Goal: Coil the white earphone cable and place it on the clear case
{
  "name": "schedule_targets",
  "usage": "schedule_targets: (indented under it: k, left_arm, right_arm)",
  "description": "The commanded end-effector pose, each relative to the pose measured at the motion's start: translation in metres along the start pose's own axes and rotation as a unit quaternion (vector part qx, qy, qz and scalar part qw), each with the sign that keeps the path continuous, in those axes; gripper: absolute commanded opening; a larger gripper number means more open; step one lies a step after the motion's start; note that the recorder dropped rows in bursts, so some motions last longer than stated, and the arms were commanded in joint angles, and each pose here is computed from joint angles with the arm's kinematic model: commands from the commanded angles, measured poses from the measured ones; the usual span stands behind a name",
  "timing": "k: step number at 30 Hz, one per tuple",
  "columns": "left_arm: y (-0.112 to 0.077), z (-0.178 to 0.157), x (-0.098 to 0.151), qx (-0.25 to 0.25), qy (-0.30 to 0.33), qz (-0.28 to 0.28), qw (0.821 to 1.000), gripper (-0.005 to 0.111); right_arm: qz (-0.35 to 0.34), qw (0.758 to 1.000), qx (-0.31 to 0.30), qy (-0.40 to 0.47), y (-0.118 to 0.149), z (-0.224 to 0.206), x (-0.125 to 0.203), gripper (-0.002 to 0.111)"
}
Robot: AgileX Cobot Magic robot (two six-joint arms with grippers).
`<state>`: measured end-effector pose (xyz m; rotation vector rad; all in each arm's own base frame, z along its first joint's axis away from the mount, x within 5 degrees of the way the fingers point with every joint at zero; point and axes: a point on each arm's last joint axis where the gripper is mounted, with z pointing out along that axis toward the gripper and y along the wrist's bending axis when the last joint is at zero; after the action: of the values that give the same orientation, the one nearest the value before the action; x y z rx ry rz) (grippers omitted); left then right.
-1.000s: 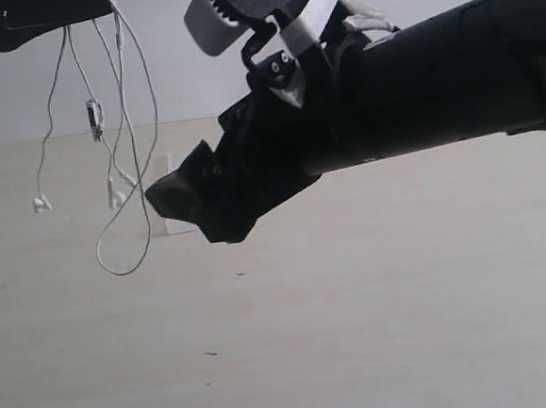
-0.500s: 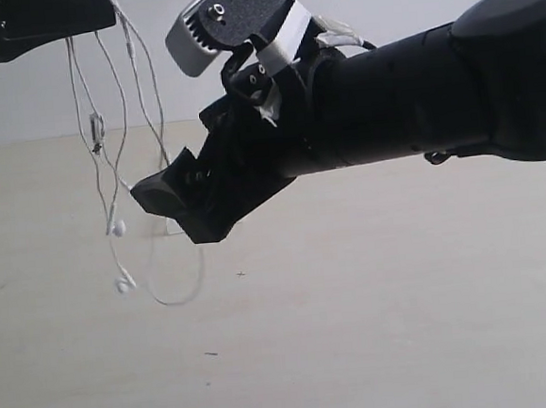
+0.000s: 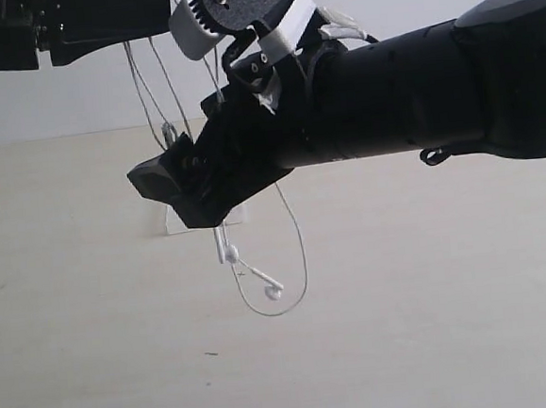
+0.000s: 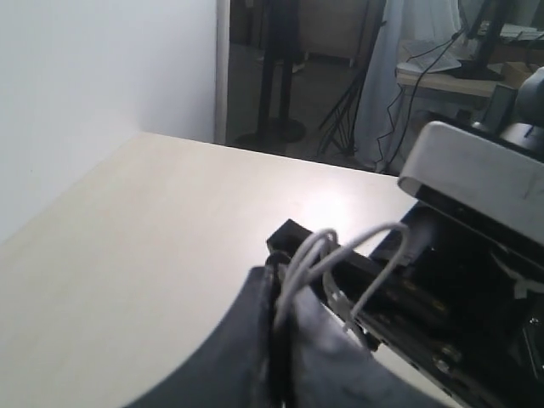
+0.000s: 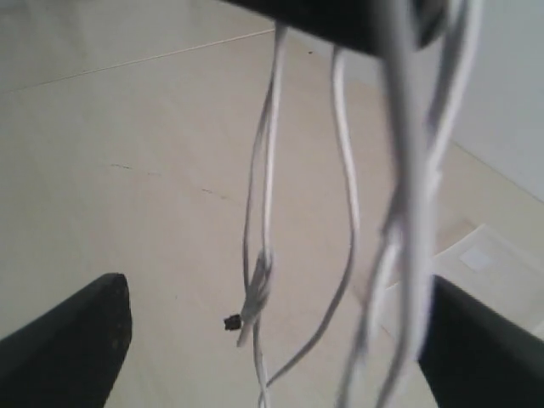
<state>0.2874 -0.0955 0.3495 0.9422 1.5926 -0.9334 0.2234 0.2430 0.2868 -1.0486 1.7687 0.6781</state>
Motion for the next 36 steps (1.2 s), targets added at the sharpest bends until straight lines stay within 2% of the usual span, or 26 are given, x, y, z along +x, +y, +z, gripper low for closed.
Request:
schedule_targets:
  k: [1,16,20,26,29,33,36]
  left_arm:
    - [-0.003,0.001,-0.003,0.012,-0.008,-0.004,1.0,0.0]
    - [-0.004,0.002,-0.004,0.014,-0.014,-0.009,1.0,0.0]
    - [-0.003,0.002,-0.001,0.011,0.005,0.002,1.0,0.0]
    - [-0.006,0.0,0.004,0.031,0.024,0.055,0.998,0.0]
    - [-0.004,-0.005,0.004,0.046,0.012,0.057,0.997,0.0]
    - [0.009,-0.014,0.005,0.022,-0.006,0.062,0.998,0.0]
    - [0.012,-0.017,0.005,0.015,-0.01,0.06,0.998,0.0]
  right_arm:
    - [0.002,1.0,0.004,-0.007,-0.002,0.0,-0.004,0.084]
    - [0.006,1.0,0.004,-0.009,-0.002,0.0,-0.004,0.084]
    - [-0.012,1.0,0.004,-0.008,-0.001,-0.003,-0.005,0.084]
    - [-0.021,1.0,0.003,-0.011,0.0,-0.006,-0.008,0.084]
    - [-0.02,1.0,0.002,-0.009,0.0,-0.006,-0.006,0.084]
    - [-0.022,1.0,-0.012,-0.01,0.002,-0.006,-0.007,0.084]
    - [-0.034,0.999,-0.033,-0.008,0.006,-0.006,-0.006,0.084]
